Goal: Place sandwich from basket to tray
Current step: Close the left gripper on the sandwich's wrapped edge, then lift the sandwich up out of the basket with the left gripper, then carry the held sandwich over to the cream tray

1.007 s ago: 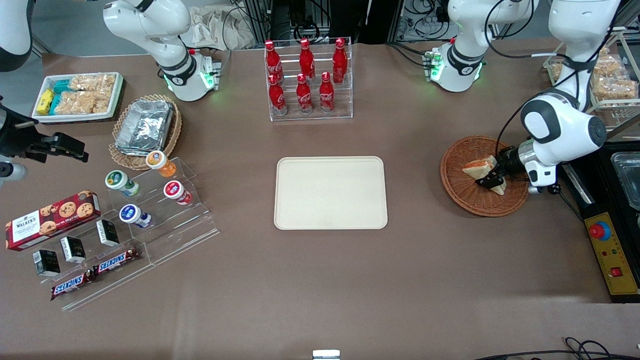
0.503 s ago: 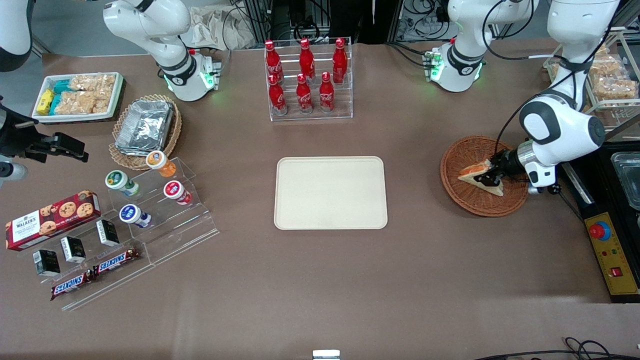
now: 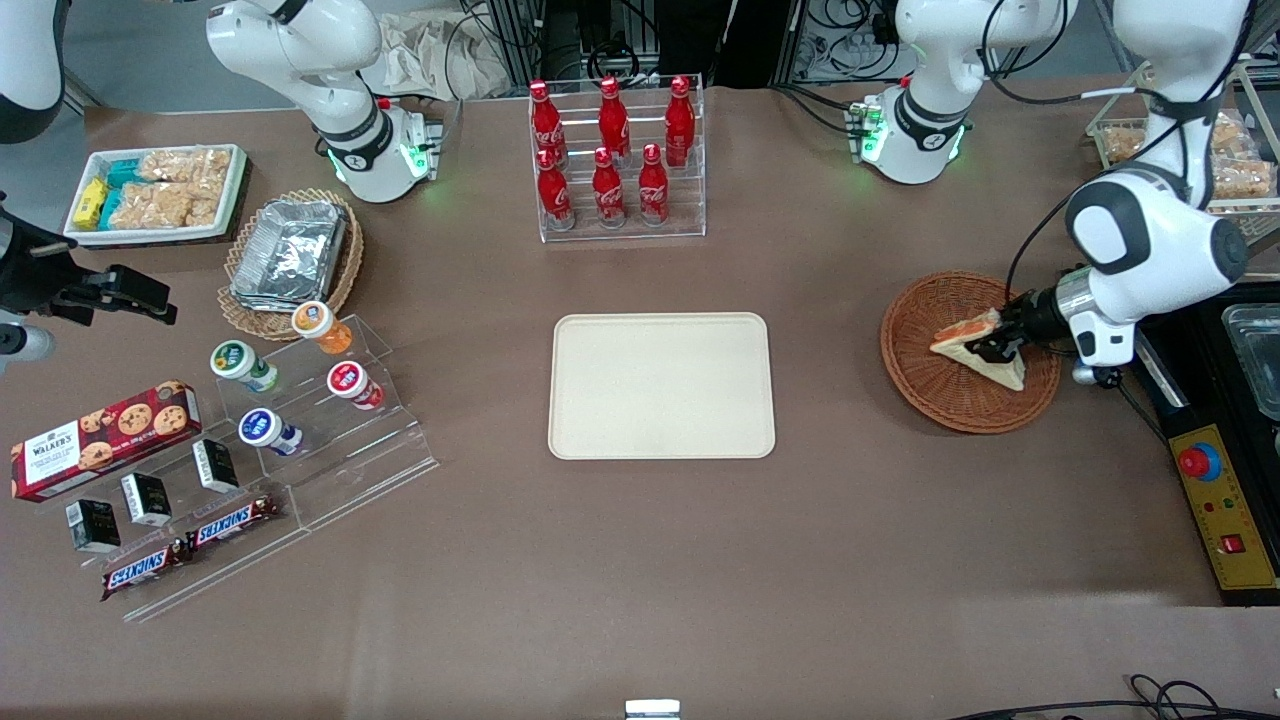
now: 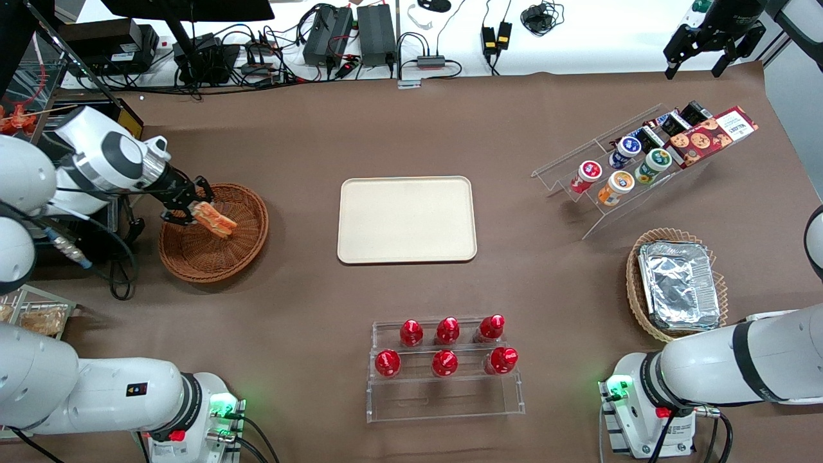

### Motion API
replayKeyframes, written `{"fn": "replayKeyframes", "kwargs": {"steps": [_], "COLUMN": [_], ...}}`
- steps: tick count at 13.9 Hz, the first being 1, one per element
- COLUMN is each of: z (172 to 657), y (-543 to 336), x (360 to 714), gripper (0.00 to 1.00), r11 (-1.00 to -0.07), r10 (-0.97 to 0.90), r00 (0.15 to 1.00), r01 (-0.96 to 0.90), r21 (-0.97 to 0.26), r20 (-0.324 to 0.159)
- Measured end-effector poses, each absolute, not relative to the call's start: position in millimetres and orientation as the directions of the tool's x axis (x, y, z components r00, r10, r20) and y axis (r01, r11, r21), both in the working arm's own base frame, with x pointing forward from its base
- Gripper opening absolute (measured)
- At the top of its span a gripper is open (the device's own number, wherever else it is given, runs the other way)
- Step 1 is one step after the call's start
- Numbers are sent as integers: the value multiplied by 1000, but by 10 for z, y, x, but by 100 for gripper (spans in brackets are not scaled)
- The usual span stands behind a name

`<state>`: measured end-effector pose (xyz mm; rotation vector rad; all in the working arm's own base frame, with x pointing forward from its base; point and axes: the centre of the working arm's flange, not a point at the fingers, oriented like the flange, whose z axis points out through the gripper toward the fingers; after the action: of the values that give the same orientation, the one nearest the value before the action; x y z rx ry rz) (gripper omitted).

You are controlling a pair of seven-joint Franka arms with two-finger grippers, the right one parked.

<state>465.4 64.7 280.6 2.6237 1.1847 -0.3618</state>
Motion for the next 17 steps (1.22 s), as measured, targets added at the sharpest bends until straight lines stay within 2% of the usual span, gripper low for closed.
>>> {"fn": "replayKeyframes", "kwargs": {"steps": [3,8,10,13,17], "z": [3241,4201,4538,4748,4727], "y": [656,495,302,-302,-1414], "x": [4631,4760,4871,4952,4913], "gripper": [36,37,36,36,36], "r11": [-725,-806,-836,-898,-971], "r10": [638,541,499,400,213], "r00": [712,776,809,874,941], "r01": [683,589,544,434,235], "r21": [82,65,72,74,54], "r20": [-294,-325,-312,-277,-264]}}
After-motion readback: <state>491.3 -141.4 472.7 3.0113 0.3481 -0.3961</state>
